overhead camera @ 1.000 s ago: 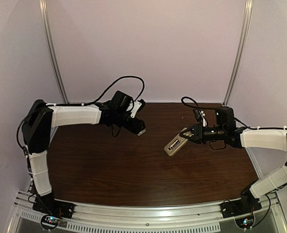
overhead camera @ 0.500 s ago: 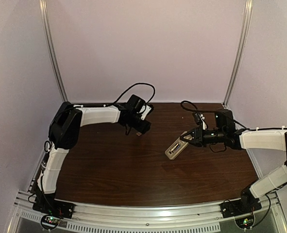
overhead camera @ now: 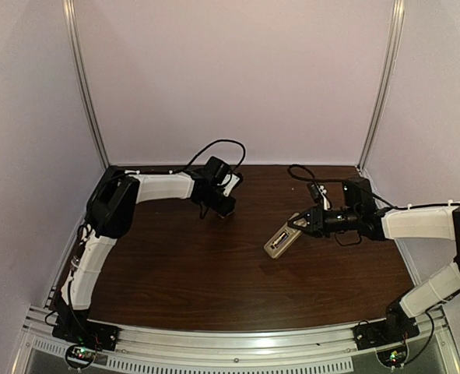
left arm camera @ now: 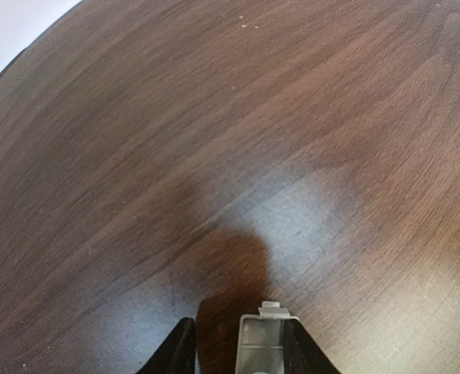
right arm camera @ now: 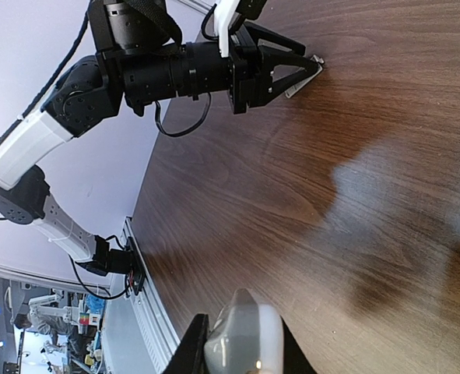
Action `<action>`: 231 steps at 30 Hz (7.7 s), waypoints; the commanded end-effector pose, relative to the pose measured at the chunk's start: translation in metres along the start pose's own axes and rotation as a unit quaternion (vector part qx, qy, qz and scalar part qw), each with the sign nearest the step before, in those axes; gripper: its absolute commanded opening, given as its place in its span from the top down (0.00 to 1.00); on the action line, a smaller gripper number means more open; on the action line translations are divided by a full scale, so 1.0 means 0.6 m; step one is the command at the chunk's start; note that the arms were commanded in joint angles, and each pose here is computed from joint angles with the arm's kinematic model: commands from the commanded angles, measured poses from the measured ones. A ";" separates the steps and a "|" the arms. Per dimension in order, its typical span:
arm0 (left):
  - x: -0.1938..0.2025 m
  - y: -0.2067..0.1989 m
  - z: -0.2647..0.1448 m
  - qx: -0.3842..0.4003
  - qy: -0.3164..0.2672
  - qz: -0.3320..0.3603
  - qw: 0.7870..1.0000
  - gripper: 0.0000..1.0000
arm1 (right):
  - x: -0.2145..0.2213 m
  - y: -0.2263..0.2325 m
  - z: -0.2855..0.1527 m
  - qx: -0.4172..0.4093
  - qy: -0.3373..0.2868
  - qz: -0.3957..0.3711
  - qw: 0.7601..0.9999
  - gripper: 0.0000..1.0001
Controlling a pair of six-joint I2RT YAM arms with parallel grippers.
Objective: Load the batteries into the remote control
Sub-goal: Move the battery cover to the center of the board, then pass from the right arm to the left, then place the remote control without the battery cover at the center of the board, then pick up the battery cover from the center of the board, then pass from the left arm to the right
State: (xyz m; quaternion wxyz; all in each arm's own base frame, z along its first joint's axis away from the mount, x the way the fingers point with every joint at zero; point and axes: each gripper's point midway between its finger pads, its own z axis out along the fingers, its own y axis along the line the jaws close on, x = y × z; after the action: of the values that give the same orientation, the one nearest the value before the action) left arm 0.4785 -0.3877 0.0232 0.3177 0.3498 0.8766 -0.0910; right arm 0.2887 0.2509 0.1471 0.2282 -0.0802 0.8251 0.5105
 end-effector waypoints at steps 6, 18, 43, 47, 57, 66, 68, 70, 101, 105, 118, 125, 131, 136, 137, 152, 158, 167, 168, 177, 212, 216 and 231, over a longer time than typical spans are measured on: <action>0.035 -0.009 -0.008 0.029 0.029 -0.006 0.999 0.76 | 0.007 -0.010 0.009 -0.003 0.002 -0.003 1.000 1.00; 0.198 -0.048 -0.134 0.071 0.099 -0.069 0.990 0.85 | 0.034 0.012 0.047 -0.023 0.011 0.004 1.000 1.00; 0.083 -0.304 -0.370 0.156 -0.194 0.091 0.964 0.03 | 0.057 0.070 0.110 -0.080 -0.059 0.077 0.992 1.00; 0.071 -0.297 -0.344 0.122 -0.186 0.088 0.971 0.04 | 0.067 0.087 0.118 -0.095 -0.048 0.078 0.991 1.00; 0.077 -0.336 -0.298 0.156 -0.152 0.134 0.967 0.18 | 0.082 0.110 0.124 -0.112 -0.038 0.080 0.990 1.00; 0.090 -0.344 -0.290 0.168 -0.130 0.148 0.966 0.56 | 0.087 0.109 0.127 -0.115 -0.031 0.082 0.990 0.98; 0.096 -0.342 -0.289 0.166 -0.123 0.150 0.967 0.61 | 0.087 0.110 0.127 -0.115 -0.030 0.083 0.989 0.92; 0.103 -0.341 -0.289 0.168 -0.117 0.150 0.967 0.66 | 0.085 0.107 0.128 -0.109 -0.029 0.080 0.990 0.74; 0.305 -0.297 -0.226 0.133 0.149 0.225 0.954 0.65 | -0.050 0.030 -0.172 0.213 -0.241 -0.087 0.943 0.00; 0.320 -0.289 -0.218 0.113 0.184 0.244 0.945 0.60 | -0.058 0.056 -0.190 0.199 -0.261 -0.109 0.938 0.00; 0.318 -0.296 -0.223 0.116 0.205 0.252 0.939 0.30 | -0.047 0.058 -0.162 0.175 -0.226 -0.124 0.950 0.00; 0.219 -0.280 -0.260 0.133 0.121 0.191 0.965 0.28 | -0.046 0.056 -0.150 0.169 -0.218 -0.131 0.952 0.00; 0.137 -0.137 -0.280 0.074 0.072 0.066 0.992 0.41 | -0.036 0.053 -0.119 0.159 -0.170 -0.139 0.963 0.00; 0.141 -0.063 -0.265 0.023 0.096 0.029 0.995 0.49 | -0.029 0.063 -0.111 0.135 -0.161 -0.157 0.965 0.02; 0.146 -0.056 -0.259 0.019 0.103 0.023 0.994 0.50 | -0.029 0.060 -0.110 0.137 -0.160 -0.157 0.965 0.03; 0.187 -0.057 -0.190 0.031 0.152 0.023 0.988 0.62 | -0.017 0.049 -0.096 0.135 -0.139 -0.155 0.969 0.05; 0.200 -0.058 -0.175 0.032 0.163 0.025 0.986 0.67 | -0.011 0.043 -0.089 0.133 -0.128 -0.148 0.972 0.06; 0.213 -0.061 -0.164 0.036 0.173 0.027 0.984 0.76 | -0.017 0.050 -0.087 0.126 -0.135 -0.153 0.971 0.06; 0.214 -0.065 -0.163 0.044 0.173 0.026 0.984 0.77 | -0.017 0.050 -0.087 0.125 -0.134 -0.153 0.971 0.07; 0.225 -0.082 -0.159 0.070 0.180 0.020 0.981 0.88 | -0.016 0.050 -0.085 0.124 -0.128 -0.156 0.972 0.07; -0.039 -0.171 -0.434 0.150 -0.165 0.093 0.971 1.00 | -0.006 0.254 0.091 -0.146 -0.019 -0.081 0.986 0.35; -0.039 -0.182 -0.434 0.151 -0.165 0.098 0.970 1.00 | -0.006 0.262 0.121 -0.143 -0.009 -0.083 0.986 0.43; -0.045 -0.177 -0.432 0.143 -0.167 0.075 0.973 1.00 | 0.006 0.263 0.160 -0.137 0.018 -0.083 0.987 0.85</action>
State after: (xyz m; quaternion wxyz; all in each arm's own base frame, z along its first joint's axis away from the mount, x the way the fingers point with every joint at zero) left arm 0.2882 -0.3797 0.2343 0.3994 0.4473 0.7603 -0.2498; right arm 0.2575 0.4019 0.2316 0.2426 -0.1784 0.7474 0.5921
